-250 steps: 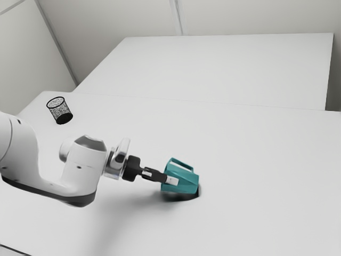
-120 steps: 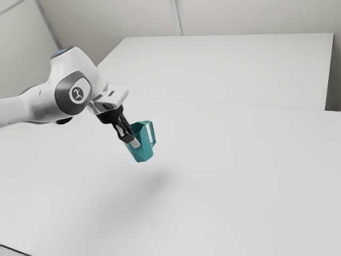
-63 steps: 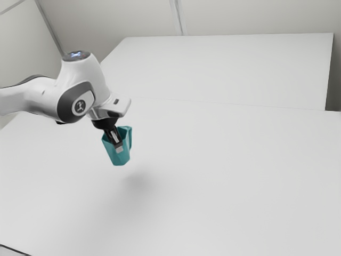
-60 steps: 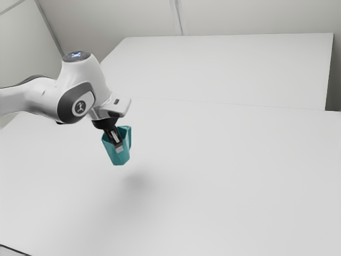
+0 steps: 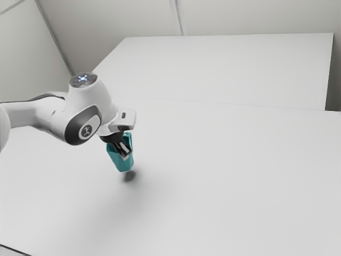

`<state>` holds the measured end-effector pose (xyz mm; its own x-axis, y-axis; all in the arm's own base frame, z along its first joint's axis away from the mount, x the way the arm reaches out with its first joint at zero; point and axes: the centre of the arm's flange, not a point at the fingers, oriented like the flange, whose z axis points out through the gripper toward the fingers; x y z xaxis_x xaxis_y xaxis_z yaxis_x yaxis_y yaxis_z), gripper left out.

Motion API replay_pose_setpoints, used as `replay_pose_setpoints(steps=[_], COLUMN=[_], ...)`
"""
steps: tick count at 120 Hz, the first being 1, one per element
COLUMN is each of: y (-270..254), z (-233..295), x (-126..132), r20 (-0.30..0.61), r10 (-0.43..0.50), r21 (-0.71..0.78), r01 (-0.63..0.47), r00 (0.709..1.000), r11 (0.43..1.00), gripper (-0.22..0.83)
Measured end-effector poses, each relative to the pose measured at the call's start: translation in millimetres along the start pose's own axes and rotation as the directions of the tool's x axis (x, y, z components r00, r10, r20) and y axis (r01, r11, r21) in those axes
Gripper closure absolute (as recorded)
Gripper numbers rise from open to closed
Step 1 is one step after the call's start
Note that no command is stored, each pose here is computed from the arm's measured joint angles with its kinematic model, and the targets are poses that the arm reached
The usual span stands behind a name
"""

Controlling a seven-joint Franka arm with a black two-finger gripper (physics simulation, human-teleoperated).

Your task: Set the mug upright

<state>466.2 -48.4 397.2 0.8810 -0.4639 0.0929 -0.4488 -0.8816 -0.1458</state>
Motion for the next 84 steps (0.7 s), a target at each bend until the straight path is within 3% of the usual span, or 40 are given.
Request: replay_pose_setpoints(steps=[84], y=[13.7], z=[38.9], x=[0.7], r20=[0.033], r10=[-0.132], r21=[-0.001], r01=[0.132], r00=[0.991], r11=[0.991], gripper=[0.78])
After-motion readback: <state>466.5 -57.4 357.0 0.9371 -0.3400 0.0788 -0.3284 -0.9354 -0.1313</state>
